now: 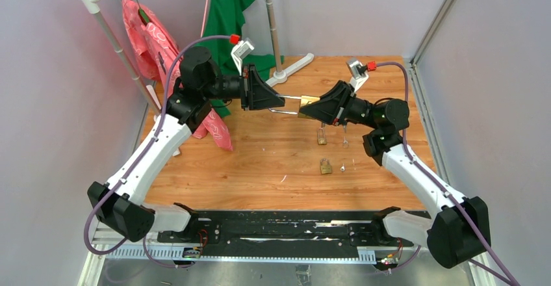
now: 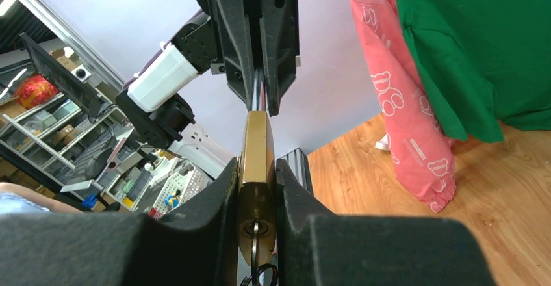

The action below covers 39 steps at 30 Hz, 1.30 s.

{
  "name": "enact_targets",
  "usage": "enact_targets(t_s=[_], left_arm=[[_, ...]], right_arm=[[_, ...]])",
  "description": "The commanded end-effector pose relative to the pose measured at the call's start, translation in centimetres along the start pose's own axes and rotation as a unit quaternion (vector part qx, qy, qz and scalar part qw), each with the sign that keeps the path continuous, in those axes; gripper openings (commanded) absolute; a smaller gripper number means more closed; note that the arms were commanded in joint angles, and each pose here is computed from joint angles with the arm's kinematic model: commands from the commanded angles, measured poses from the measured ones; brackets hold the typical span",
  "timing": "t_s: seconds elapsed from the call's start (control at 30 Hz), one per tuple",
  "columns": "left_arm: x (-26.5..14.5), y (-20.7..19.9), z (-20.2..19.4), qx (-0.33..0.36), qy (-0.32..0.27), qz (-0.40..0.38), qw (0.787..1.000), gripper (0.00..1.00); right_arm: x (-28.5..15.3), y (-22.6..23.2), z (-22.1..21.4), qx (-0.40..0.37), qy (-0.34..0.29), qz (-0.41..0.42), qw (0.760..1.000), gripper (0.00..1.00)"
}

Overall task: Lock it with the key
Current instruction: Lock the lock.

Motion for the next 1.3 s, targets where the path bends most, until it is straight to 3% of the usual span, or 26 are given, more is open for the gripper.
enact_targets(t_s=[0.0, 0.07, 0.13, 0.23, 0.4, 0.57, 1.27], left_arm=[[-0.7, -1.1, 0.5, 0.019, -0.001, -0.007, 1.000, 0.24], [-0.9, -1.4, 0.5, 0.021, -0.002, -0.007, 1.000, 0.39], [-1.0, -1.6, 0.4, 0.019, -0.002, -0.008, 1.000, 0.48], [-1.2, -1.7, 0.2, 0.009, -0.002, -0.011, 1.000, 0.52], [-1.5, -1.8, 0.3, 0.003, -0.010, -0.013, 1.000, 0.31], [-1.5, -1.5, 0.3, -0.006, -0.013, -0.008, 1.000, 0.00], [2.0, -0.7, -1.6, -0.031, 0.019, -0.061, 0.997, 0.00]], right_arm=[[0.1, 1.4, 1.5, -0.049, -0.054, 0.020, 0.997, 0.00], [-0.1, 1.8, 1.6, -0.064, -0.053, 0.017, 0.996, 0.00], [-0.1, 2.0, 1.7, -0.072, -0.050, 0.019, 0.996, 0.00], [-0.2, 2.3, 1.7, -0.080, -0.045, 0.024, 0.995, 0.00], [-0.2, 2.3, 1.6, -0.077, -0.036, 0.032, 0.996, 0.00], [-0.2, 2.3, 1.5, -0.071, -0.026, 0.041, 0.996, 0.00], [2.4, 2.3, 0.9, -0.062, 0.029, 0.087, 0.994, 0.00]])
Point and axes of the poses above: each gripper's point midway between its finger pads, its own x axis out along the fingers, its own y axis along the line the jaws close on, z = x × y, the point moved 10 cm from there along -x, back along the fingers, and after that the axes turned 2 degrees about x, right-handed, at the moved point
